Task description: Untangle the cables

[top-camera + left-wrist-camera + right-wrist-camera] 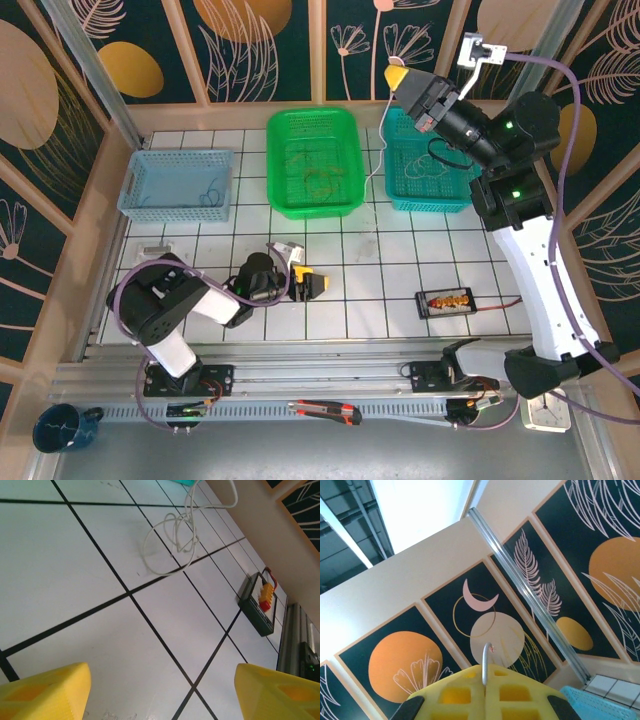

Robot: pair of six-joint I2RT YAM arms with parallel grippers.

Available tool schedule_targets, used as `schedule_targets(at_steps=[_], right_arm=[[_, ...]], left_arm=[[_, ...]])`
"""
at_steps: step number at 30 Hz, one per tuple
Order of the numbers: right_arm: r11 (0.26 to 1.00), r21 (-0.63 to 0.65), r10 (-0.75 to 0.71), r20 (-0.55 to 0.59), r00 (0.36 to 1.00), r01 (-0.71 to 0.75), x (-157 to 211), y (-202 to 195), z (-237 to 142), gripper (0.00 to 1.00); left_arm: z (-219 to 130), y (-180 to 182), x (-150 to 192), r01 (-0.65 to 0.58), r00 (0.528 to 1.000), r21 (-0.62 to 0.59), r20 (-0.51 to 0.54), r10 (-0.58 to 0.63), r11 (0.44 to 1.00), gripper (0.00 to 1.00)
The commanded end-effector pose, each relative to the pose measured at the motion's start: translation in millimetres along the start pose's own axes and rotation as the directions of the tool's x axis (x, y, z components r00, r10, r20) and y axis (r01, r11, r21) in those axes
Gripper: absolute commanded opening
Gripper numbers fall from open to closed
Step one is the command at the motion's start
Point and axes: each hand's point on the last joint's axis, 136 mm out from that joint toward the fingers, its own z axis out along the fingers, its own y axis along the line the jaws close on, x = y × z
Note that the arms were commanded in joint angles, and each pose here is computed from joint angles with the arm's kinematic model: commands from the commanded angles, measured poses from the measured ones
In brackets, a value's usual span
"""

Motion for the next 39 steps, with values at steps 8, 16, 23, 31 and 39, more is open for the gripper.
schedule_targets(at_steps=[8,16,23,31,39], right_arm=[[0.992,-0.112,-0.051,0.059,0.997,0.057,-12.8,41.8,20.5,0.00],[0.986,-0.155,-0.049,0.047,0.998,0.055,-1.9,60.5,35.8,0.00],[0.984,-0.167,-0.059,0.041,0.997,0.065,1.6,70.4,40.3,0.00],[0.984,-0.155,-0.079,0.054,0.995,0.087,-2.2,72.6,38.9,0.00],[0.955,0.122,-0.292,0.206,0.934,0.272,-67.1,51.8,-12.8,0.00]], left_arm=[[14.9,-21.8,11.1,-0.041,0.997,0.107,-0.060,0.048,0.993,0.78],[23.7,-22.3,2.8,-0.060,0.998,0.095,-0.031,0.063,0.994,0.75],[26.0,-16.2,4.5,-0.064,0.997,0.075,-0.030,0.067,0.995,0.62],[25.7,-13.5,2.6,-0.077,0.997,0.056,-0.017,0.078,0.995,0.18],[15.8,-3.8,5.1,-0.080,0.997,-0.011,-0.018,0.080,0.997,0.00]])
